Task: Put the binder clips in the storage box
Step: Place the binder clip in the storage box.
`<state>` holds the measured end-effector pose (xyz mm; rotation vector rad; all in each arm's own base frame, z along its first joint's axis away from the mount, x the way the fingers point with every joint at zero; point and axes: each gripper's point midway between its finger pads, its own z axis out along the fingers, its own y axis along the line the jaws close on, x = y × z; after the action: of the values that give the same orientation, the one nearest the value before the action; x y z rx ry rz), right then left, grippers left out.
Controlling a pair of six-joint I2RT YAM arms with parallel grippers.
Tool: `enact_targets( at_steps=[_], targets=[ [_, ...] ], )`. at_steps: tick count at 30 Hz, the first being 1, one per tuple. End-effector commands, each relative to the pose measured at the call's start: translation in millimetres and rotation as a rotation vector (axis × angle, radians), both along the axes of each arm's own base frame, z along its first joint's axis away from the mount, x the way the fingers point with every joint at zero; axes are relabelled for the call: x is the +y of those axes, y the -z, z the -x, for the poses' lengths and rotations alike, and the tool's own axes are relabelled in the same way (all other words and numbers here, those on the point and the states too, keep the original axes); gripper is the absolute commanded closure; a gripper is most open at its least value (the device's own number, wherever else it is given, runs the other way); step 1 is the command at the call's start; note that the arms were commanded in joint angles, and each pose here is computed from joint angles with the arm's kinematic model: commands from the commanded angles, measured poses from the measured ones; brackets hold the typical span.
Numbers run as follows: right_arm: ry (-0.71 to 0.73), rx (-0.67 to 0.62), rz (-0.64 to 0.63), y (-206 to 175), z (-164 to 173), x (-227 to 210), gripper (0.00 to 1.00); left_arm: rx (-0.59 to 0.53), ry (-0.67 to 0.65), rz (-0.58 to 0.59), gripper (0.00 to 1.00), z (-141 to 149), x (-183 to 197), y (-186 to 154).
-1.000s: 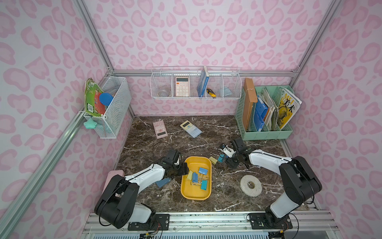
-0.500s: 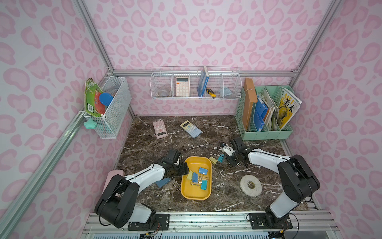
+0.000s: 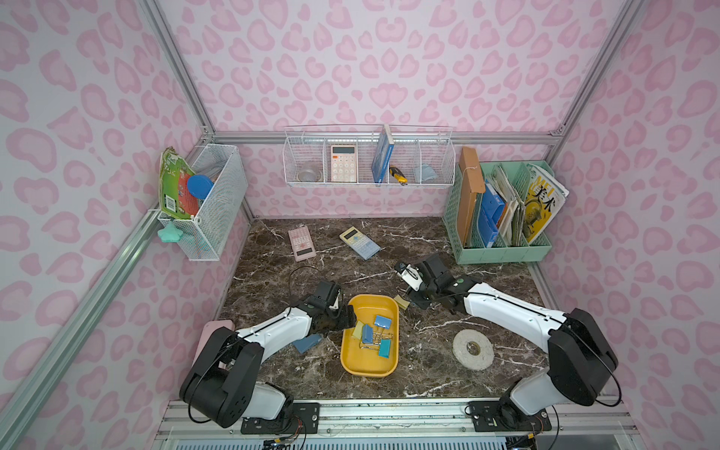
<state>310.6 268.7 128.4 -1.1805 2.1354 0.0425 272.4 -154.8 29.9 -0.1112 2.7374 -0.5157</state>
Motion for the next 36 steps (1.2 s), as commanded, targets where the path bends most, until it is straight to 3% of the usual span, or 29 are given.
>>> enact_targets(
  at_steps=[1, 9, 16, 20, 25, 30, 36],
  targets=[
    [-0.063, 0.038, -0.073, -10, 30, 34, 0.57, 0.083, -0.003, -0.033, 0.22, 17, 8, 11],
    [-0.266, 0.122, -0.147, -11, 90, 117, 0.56, 0.083, -0.006, -0.037, 0.22, 18, 9, 12],
    [-0.290, 0.199, -0.141, 21, 105, 136, 0.55, 0.081, -0.016, -0.046, 0.22, 20, 12, 12],
    [-0.273, 0.211, -0.123, 35, 105, 132, 0.44, 0.081, -0.018, -0.048, 0.22, 21, 13, 11],
    [-0.186, 0.148, -0.111, 28, 83, 112, 0.29, 0.083, -0.016, -0.046, 0.22, 20, 12, 11],
    [-0.076, 0.135, -0.146, 12, 53, 83, 0.26, 0.084, -0.016, -0.049, 0.22, 19, 12, 12],
    [0.342, 0.064, -0.162, -3, -8, 6, 0.27, 0.083, -0.012, -0.048, 0.22, 19, 12, 12]
  ],
)
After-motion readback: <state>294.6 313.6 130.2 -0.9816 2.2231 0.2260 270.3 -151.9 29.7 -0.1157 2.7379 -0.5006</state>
